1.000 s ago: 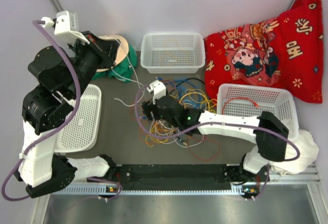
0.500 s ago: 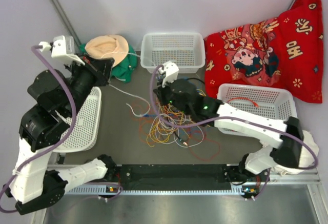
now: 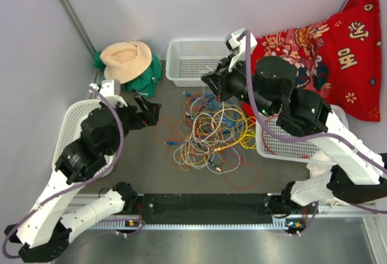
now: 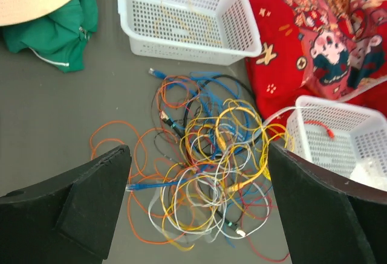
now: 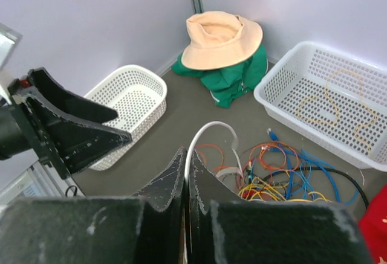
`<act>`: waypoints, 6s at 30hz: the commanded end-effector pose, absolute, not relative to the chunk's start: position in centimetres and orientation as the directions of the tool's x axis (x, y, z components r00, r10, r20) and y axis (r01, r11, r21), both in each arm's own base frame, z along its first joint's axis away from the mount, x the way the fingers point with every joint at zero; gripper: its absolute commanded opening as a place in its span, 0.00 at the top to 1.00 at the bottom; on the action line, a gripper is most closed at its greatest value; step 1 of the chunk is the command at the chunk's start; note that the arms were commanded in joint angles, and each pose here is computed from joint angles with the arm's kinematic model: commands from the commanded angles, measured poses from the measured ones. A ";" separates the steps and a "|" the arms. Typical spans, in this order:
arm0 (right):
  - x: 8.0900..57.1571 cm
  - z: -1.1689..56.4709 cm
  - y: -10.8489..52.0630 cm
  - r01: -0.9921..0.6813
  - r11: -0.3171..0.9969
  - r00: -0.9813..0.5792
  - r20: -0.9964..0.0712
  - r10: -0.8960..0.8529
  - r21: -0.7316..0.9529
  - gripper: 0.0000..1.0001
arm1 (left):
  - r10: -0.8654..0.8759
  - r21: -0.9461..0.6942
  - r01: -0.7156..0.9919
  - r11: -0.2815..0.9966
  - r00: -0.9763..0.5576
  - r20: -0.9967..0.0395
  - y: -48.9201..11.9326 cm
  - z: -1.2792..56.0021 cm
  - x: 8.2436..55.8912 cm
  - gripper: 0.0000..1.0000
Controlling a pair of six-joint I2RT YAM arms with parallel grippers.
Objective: Untangle the cables
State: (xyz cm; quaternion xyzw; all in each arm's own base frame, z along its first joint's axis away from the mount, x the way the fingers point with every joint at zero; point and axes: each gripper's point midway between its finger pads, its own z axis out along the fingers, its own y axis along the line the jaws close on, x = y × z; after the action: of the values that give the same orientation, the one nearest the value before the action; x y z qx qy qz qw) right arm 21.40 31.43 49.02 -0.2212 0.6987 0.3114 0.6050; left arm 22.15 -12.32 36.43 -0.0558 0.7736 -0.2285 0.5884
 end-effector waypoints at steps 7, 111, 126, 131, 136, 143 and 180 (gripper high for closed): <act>19.4 52.4 30.0 -0.728 0.663 -0.188 -0.981 0.055 0.176 1.00 | -0.633 -0.504 0.609 0.612 -0.004 -0.774 -14.6 45.5 18.4 0.01; 16.6 34.4 29.6 -0.692 0.657 -0.449 -0.891 -0.068 0.299 0.01 | -0.117 -0.180 -0.633 0.753 0.140 -0.983 2.0 53.1 22.7 1.00; 17.4 34.0 28.6 -0.671 0.701 -0.423 -0.901 -0.094 0.241 0.01 | -0.160 -0.140 -0.433 0.890 -0.011 -0.987 -2.6 50.4 32.7 1.00; 17.4 34.1 28.5 -0.674 0.702 -0.421 -0.901 -0.109 0.230 0.02 | -0.315 -0.198 -0.539 0.819 -0.133 -0.940 1.9 42.8 34.9 1.00; 17.5 33.4 27.7 -0.666 0.718 -0.414 -0.901 -0.130 0.202 0.01 | -0.321 -0.204 -0.658 0.725 -0.060 -0.945 6.0 42.4 33.0 1.00; 17.2 32.4 28.7 -0.688 0.695 -0.434 -0.885 -0.166 0.207 0.02 | -0.240 -0.221 -0.774 0.593 0.092 -0.966 9.7 47.3 28.6 1.00; 13.9 27.2 29.6 -0.746 0.556 -0.486 -0.870 -0.079 0.366 0.01 | -0.007 0.038 -0.998 0.051 -0.038 -0.999 16.0 46.2 23.0 1.00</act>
State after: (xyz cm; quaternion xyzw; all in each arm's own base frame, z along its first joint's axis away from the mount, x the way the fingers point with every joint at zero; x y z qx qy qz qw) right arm 14.06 29.72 25.29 -0.2861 0.7895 0.3573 0.4089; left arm 24.77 15.38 48.68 -0.4326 0.5432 0.4776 0.5383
